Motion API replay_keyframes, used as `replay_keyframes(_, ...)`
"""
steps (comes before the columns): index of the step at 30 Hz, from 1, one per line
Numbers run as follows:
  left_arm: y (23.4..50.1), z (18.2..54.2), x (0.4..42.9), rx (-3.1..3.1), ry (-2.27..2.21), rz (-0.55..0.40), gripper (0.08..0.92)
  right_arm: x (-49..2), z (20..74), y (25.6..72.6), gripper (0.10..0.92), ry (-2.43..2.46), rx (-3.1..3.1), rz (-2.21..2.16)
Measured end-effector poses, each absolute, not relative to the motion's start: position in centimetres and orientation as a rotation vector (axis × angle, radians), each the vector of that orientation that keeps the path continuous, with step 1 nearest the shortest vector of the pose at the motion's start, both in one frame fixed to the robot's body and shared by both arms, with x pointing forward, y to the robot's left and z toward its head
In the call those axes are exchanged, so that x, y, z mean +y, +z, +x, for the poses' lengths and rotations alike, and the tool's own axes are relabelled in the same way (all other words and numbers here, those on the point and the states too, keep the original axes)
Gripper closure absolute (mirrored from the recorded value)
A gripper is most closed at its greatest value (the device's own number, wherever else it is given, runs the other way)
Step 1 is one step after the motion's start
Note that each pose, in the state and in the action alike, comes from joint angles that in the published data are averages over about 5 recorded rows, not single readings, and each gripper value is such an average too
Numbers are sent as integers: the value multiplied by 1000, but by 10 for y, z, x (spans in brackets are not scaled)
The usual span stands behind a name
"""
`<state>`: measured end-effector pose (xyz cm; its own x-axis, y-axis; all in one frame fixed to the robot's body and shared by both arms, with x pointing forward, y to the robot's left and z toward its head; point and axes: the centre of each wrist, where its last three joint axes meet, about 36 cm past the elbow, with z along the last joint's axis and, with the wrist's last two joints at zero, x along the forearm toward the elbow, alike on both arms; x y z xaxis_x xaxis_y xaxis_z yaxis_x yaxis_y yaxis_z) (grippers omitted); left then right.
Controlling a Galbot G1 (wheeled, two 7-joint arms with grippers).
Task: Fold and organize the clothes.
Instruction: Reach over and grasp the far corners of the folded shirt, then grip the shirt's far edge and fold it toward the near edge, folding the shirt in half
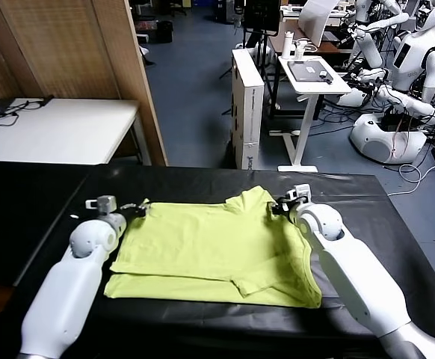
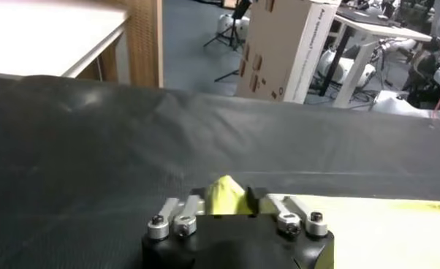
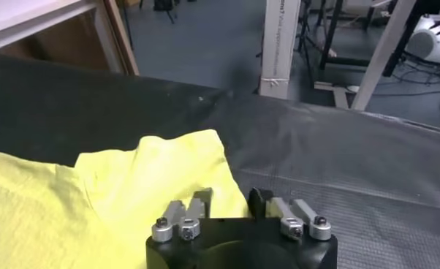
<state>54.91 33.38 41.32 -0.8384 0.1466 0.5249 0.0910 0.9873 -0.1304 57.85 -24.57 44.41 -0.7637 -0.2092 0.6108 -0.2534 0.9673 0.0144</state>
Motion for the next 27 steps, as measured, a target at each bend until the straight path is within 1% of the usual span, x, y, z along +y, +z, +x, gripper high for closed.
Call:
replay_keyframes(3, 412, 548, 333, -2569, 124, -168, 843, -248, 577, 444, 827, 84, -2481, 330)
replay_keyframes(7, 410, 547, 332, -2564, 115, -171, 845, -249, 574, 446, 875, 59, -2532, 347)
replay_keyframes(9, 410, 545, 332, -2562, 111, -171, 845, -250, 571, 447, 882, 34, -2567, 363)
replay_keyframes(15, 415, 535, 331, -2573, 107, -183, 845, -258, 563, 451, 882, -41, -2647, 409)
replay_keyframes(27, 440, 504, 337, -2644, 98, -198, 845, -274, 523, 456, 882, -34, -2677, 452)
